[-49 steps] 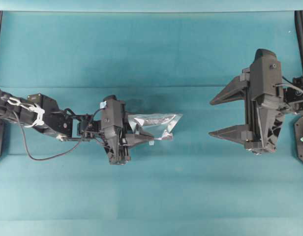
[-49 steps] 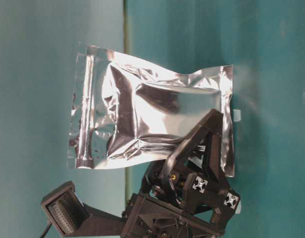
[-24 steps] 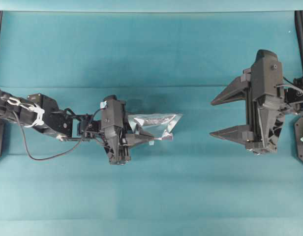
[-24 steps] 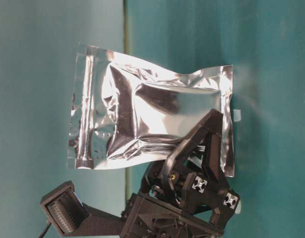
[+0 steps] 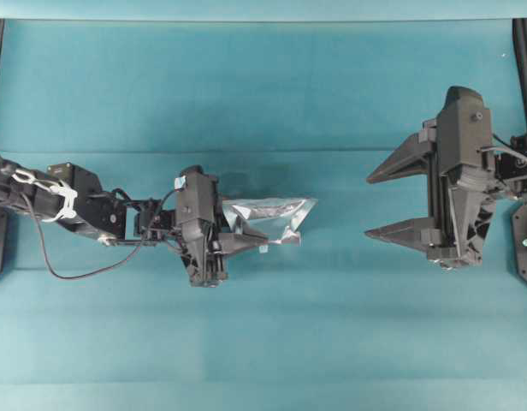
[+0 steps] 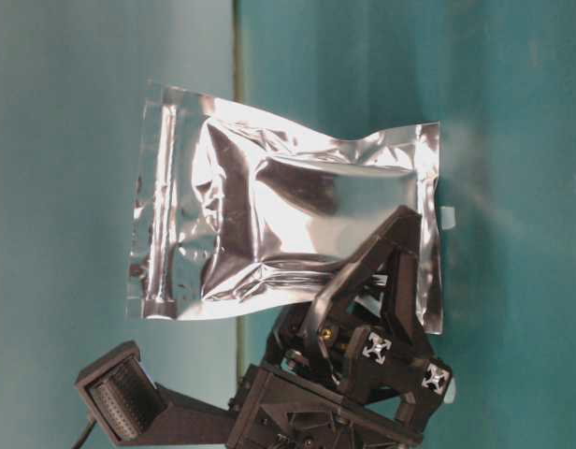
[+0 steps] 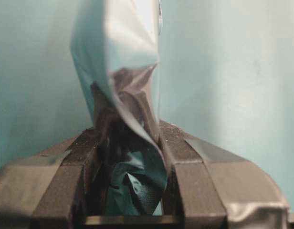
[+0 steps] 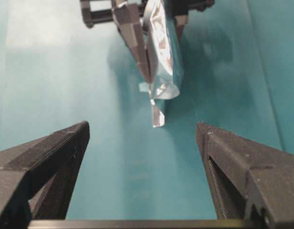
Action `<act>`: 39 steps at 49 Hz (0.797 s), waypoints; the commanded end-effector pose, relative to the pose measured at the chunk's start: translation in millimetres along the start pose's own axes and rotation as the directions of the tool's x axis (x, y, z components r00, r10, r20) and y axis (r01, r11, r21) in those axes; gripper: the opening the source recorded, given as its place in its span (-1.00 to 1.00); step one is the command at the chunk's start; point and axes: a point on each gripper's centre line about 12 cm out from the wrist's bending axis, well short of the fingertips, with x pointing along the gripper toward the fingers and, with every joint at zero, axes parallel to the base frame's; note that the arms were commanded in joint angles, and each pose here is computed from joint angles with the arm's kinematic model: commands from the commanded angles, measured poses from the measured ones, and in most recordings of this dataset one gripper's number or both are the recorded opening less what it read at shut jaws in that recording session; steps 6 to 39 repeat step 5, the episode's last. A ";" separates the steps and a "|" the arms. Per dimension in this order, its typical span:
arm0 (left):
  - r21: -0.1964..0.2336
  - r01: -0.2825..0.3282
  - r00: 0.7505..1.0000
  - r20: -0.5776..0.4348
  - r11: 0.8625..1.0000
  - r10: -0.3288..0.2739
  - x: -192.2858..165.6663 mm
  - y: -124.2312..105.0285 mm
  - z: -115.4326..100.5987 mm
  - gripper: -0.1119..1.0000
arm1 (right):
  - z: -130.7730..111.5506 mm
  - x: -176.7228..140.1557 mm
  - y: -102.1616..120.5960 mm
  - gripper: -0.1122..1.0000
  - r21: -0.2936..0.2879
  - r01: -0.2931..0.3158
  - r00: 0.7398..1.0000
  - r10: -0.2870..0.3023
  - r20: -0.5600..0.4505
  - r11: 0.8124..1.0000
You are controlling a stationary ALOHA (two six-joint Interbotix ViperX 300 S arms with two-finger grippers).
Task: Hand over the silver zip bag and make it stand upright.
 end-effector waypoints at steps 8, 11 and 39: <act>0.008 0.010 1.000 0.017 1.000 -0.010 -0.4 -3.4 6.1 -0.27 | 5.6 -3.3 1.0 0.82 0.009 -0.003 1.000 0.003 0.026 1.000; 0.008 0.010 1.000 0.017 1.000 -0.010 -0.4 -3.4 6.1 -0.27 | 5.6 -3.3 1.0 0.82 0.009 -0.003 1.000 0.003 0.026 1.000; 0.008 0.010 1.000 0.017 1.000 -0.010 -0.4 -3.4 6.1 -0.27 | 5.6 -3.3 1.0 0.82 0.009 -0.003 1.000 0.003 0.026 1.000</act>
